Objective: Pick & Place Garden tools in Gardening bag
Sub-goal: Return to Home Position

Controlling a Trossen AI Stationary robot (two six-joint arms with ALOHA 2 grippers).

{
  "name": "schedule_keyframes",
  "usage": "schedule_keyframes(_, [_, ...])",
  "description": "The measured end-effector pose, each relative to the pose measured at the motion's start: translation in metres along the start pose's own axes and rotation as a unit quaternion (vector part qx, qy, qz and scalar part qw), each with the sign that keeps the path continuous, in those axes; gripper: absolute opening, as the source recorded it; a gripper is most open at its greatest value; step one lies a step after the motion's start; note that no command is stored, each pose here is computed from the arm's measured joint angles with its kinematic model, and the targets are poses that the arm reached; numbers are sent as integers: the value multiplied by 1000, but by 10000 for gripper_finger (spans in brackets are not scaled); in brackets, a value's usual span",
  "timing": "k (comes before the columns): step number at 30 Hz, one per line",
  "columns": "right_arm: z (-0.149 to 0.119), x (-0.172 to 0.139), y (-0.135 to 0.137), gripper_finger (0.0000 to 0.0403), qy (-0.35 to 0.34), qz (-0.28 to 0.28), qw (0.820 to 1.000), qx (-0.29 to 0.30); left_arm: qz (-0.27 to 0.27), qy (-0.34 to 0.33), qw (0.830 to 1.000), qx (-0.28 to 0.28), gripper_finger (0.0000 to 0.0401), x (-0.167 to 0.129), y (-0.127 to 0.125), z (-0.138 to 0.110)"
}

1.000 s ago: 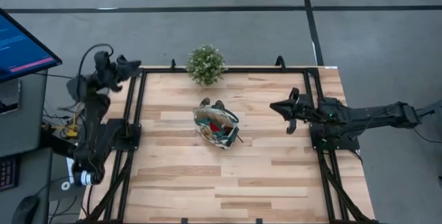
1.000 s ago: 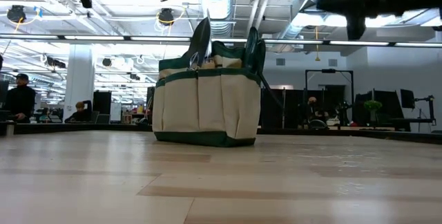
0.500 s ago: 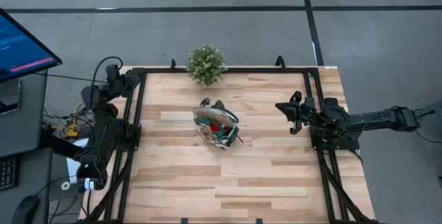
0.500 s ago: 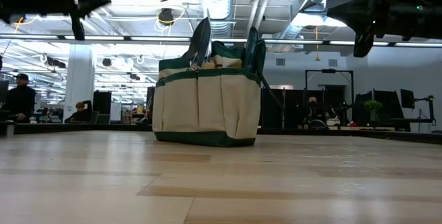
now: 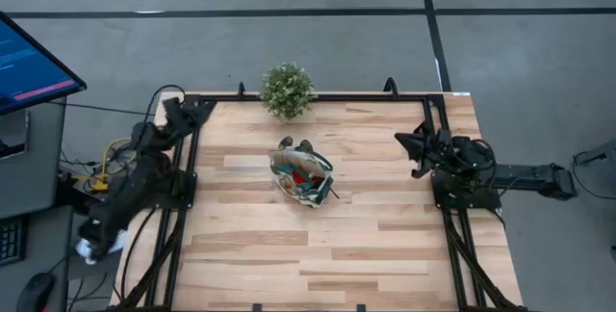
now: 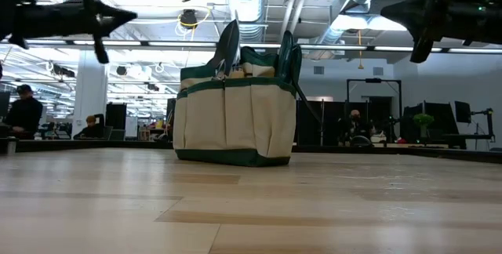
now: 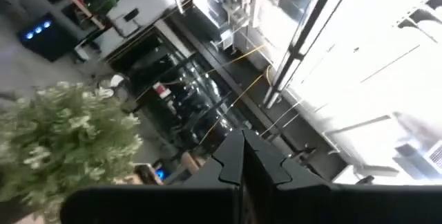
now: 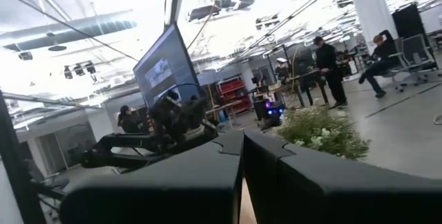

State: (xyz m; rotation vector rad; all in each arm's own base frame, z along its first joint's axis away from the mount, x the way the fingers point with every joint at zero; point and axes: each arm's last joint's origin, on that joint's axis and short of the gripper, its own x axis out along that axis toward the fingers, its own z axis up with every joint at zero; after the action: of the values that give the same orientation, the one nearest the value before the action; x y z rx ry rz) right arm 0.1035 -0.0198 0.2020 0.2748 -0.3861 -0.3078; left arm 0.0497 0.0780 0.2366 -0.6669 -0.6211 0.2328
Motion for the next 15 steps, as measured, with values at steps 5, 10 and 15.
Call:
schedule_keyframes(5, [3,-3,0,3,-11,1,1000,2,44,73,996,-27,2,19,2,-34])
schedule_keyframes(10, [0,-4,0,1,12,26,1000,10,138,143,978,61,2,26,1,-80])
schedule_keyframes(15, [2,-6,1,1,9,46,998,40,135,114,975,137,2,30,-17,-78])
